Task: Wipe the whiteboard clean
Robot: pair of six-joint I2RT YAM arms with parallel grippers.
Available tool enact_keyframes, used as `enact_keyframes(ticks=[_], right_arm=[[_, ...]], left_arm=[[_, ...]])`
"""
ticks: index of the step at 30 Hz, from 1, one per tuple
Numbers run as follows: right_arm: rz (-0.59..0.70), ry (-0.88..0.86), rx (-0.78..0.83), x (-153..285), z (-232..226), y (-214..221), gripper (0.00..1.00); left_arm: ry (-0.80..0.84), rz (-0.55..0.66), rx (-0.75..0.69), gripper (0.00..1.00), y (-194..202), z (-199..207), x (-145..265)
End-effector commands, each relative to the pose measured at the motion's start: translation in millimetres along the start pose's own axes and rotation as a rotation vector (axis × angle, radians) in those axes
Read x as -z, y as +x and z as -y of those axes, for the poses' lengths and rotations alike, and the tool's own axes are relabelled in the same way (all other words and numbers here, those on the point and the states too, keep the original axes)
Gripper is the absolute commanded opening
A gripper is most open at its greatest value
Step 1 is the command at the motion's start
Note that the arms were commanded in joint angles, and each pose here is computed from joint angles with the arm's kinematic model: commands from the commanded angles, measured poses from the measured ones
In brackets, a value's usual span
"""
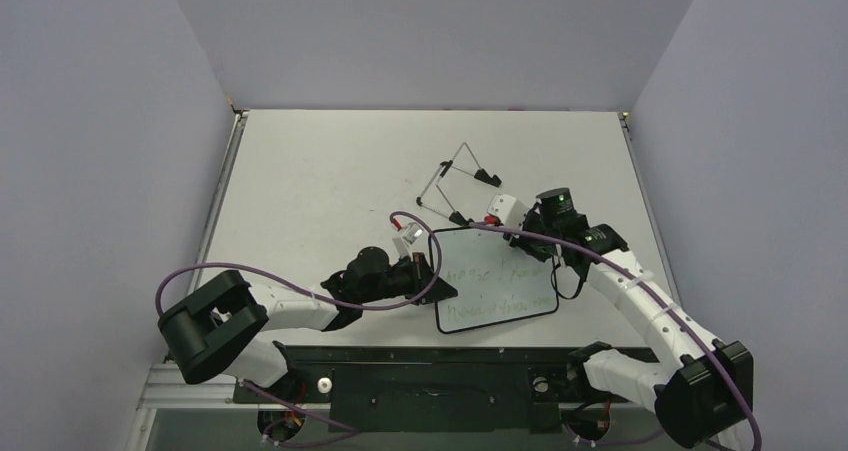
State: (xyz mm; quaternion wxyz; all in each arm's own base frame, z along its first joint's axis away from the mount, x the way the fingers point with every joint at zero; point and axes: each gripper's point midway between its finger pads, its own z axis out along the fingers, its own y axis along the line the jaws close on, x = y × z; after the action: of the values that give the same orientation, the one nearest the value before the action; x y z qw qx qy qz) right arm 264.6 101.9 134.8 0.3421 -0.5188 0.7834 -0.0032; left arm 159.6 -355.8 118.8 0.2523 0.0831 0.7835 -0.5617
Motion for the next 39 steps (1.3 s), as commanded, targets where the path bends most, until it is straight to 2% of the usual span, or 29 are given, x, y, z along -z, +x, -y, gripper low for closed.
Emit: enact_keyframes(ticks=[1,4,10,12,15,19,24,26,28,30,39], right_arm=[[-0.044,0.055,-0.037,-8.3,12.3,5.0,0.00],[-0.038,0.009,-0.016,-10.1,3.6,4.5,0.00],[-0.009,-0.243,0.138,-4.4,-44.2,2.1,0.00],[-0.018,-0.221,0.131,-5.2,-40.4,2.0,0.00],[-0.066,-0.026,0.035,-12.4,-6.4,5.7,0.00],[-0.096,0.114,-0.050,-10.9,21.0,12.5,0.00],[-0.103,0.130,-0.064,-7.4,25.3,15.9,0.00],[-0.089,0.059,-0.013,-5.3,13.8,14.6,0.00],[-0.039,-0.082,0.056,-4.3,-12.9,8.3,0.00],[-0.006,-0.116,0.075,-5.3,-22.3,0.8,0.00],[-0.121,0.189,-0.073,-13.5,32.8,13.8,0.00]], left_arm=[[0.069,0.026,-0.069,0.00,-12.5,23.9,-1.0],[0.068,0.027,-0.072,0.00,-12.7,23.8,-0.9],[0.069,0.020,-0.074,0.00,-11.0,23.2,-1.3],[0.071,0.021,-0.076,0.00,-11.7,24.1,-0.8],[0.070,0.021,-0.077,0.00,-11.4,24.0,-0.2],[0.071,0.019,-0.078,0.00,-11.2,23.9,-0.5],[0.075,0.018,-0.080,0.00,-11.6,25.2,-0.8],[0.074,0.018,-0.080,0.00,-11.5,25.0,-0.7],[0.073,0.018,-0.080,0.00,-11.6,25.0,-0.5],[0.072,0.016,-0.081,0.00,-11.2,24.7,-0.6],[0.073,0.017,-0.081,0.00,-11.1,25.0,0.3]])
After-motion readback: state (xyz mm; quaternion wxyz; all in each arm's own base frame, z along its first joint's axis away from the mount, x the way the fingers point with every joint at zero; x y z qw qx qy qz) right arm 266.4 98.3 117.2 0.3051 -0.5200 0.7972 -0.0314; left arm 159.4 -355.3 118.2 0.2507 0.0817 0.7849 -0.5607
